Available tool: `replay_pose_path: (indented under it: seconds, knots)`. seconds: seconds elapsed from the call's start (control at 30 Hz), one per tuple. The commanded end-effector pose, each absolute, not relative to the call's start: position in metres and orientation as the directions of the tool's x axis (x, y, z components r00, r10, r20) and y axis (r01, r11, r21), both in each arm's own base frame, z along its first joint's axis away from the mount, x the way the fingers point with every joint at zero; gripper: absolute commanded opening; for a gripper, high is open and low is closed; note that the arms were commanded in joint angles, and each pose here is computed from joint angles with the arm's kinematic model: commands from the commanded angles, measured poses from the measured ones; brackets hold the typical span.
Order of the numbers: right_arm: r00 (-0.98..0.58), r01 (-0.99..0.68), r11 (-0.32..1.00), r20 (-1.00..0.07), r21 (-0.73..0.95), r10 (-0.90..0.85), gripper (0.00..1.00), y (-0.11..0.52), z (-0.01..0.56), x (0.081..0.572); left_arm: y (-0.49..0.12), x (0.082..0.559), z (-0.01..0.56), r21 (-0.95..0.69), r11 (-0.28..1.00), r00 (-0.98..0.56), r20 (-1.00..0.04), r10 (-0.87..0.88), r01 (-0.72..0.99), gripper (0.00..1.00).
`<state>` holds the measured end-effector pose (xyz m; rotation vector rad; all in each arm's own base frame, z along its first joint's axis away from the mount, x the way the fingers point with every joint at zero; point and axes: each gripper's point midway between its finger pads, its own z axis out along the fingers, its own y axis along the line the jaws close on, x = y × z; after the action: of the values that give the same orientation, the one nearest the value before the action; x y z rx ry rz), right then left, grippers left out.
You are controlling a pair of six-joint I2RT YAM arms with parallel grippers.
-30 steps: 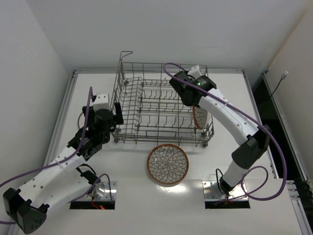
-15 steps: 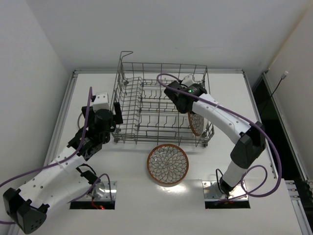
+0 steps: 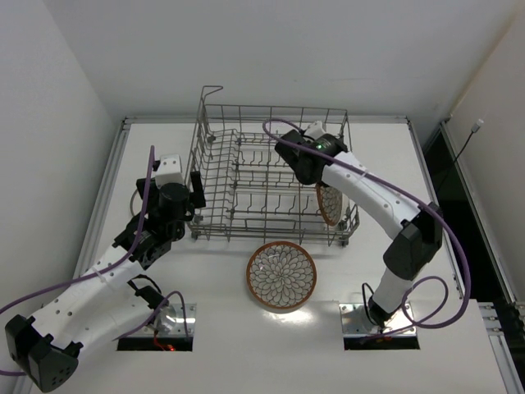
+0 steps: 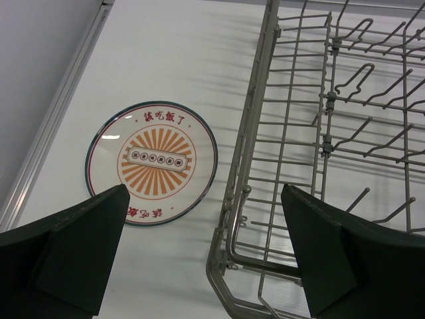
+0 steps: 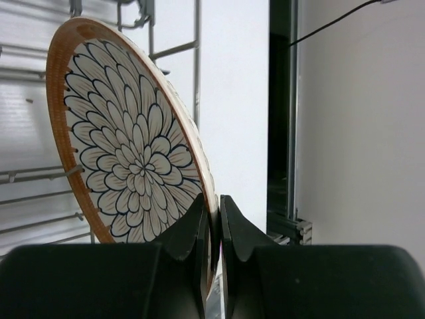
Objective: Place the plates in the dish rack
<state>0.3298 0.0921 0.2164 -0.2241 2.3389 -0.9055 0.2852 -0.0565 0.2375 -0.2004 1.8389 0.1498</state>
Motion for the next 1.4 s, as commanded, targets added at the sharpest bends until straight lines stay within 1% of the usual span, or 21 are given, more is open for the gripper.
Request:
replay_pose_path:
  seconds: [0.0, 0.03, 0.07, 0.13, 0.27, 0.43, 0.57, 0.6, 0.67, 0.77, 0.8, 0.97, 1.0, 1.17, 1.23, 1.37]
  knots:
    - [-0.710, 0.263, 0.674, -0.612, -0.690, -0.349, 0.00, 0.065, 0.289, 0.340, -0.053, 0.285, 0.238, 0.010, 0.973, -0.256, -0.965, -0.051, -0.231, 1.00]
    - [-0.696, 0.282, 0.676, -0.630, -0.681, -0.344, 0.00, 0.063, 0.302, 0.340, -0.053, 0.285, 0.238, 0.010, 0.973, -0.256, -0.965, -0.051, -0.231, 1.00]
    - [-0.708, 0.273, 0.655, -0.608, -0.704, -0.358, 0.00, 0.061, 0.305, 0.338, -0.053, 0.285, 0.238, 0.010, 0.973, -0.256, -0.965, -0.051, -0.231, 1.00]
    - [-0.694, 0.288, 0.659, -0.626, -0.695, -0.357, 0.00, 0.062, 0.318, 0.341, -0.053, 0.285, 0.238, 0.010, 0.973, -0.256, -0.965, -0.051, -0.231, 1.00]
    - [-0.692, 0.282, 0.649, -0.618, -0.707, -0.372, 0.00, 0.064, 0.323, 0.346, -0.055, 0.285, 0.242, 0.001, 0.975, -0.251, -0.966, -0.057, -0.223, 1.00]
    - [-0.727, 0.250, 0.618, -0.566, -0.746, -0.389, 0.00, 0.063, 0.305, 0.350, -0.055, 0.284, 0.244, -0.006, 0.975, -0.244, -0.968, -0.062, -0.223, 1.00]
    - [-0.741, 0.246, 0.616, -0.554, -0.749, -0.378, 0.00, 0.061, 0.296, 0.351, -0.055, 0.283, 0.242, -0.009, 0.977, -0.247, -0.967, -0.063, -0.213, 1.00]
    - [-0.752, 0.228, 0.615, -0.538, -0.755, -0.381, 0.00, 0.063, 0.289, 0.351, -0.057, 0.283, 0.242, -0.011, 0.979, -0.249, -0.966, -0.063, -0.205, 1.00]
    - [-0.752, 0.236, 0.618, -0.544, -0.750, -0.372, 0.00, 0.063, 0.286, 0.351, -0.057, 0.283, 0.242, -0.011, 0.979, -0.249, -0.966, -0.063, -0.205, 1.00]
    - [-0.776, 0.204, 0.603, -0.503, -0.771, -0.381, 0.00, 0.064, 0.269, 0.351, -0.058, 0.284, 0.243, -0.018, 0.979, -0.242, -0.968, -0.068, -0.205, 1.00]
    - [-0.773, 0.214, 0.607, -0.512, -0.765, -0.374, 0.00, 0.065, 0.269, 0.351, -0.057, 0.283, 0.245, -0.024, 0.979, -0.235, -0.969, -0.073, -0.205, 1.00]
    - [-0.801, 0.165, 0.583, -0.453, -0.796, -0.391, 0.00, 0.069, 0.245, 0.350, -0.057, 0.283, 0.245, -0.024, 0.979, -0.235, -0.969, -0.073, -0.205, 1.00]
    - [-0.800, 0.172, 0.586, -0.460, -0.791, -0.386, 0.00, 0.069, 0.244, 0.350, -0.057, 0.283, 0.245, -0.024, 0.979, -0.235, -0.969, -0.073, -0.205, 1.00]
    - [-0.826, 0.136, 0.574, -0.412, -0.807, -0.383, 0.00, 0.069, 0.222, 0.346, -0.056, 0.282, 0.248, -0.022, 0.979, -0.229, -0.971, -0.069, -0.202, 1.00]
    - [-0.840, 0.109, 0.580, -0.387, -0.807, -0.381, 0.01, 0.069, 0.211, 0.342, -0.056, 0.282, 0.248, -0.022, 0.979, -0.229, -0.971, -0.069, -0.202, 1.00]
    - [-0.853, 0.082, 0.636, -0.384, -0.768, -0.354, 0.02, 0.074, 0.186, 0.336, -0.054, 0.282, 0.248, -0.020, 0.977, -0.227, -0.972, -0.069, -0.211, 1.00]
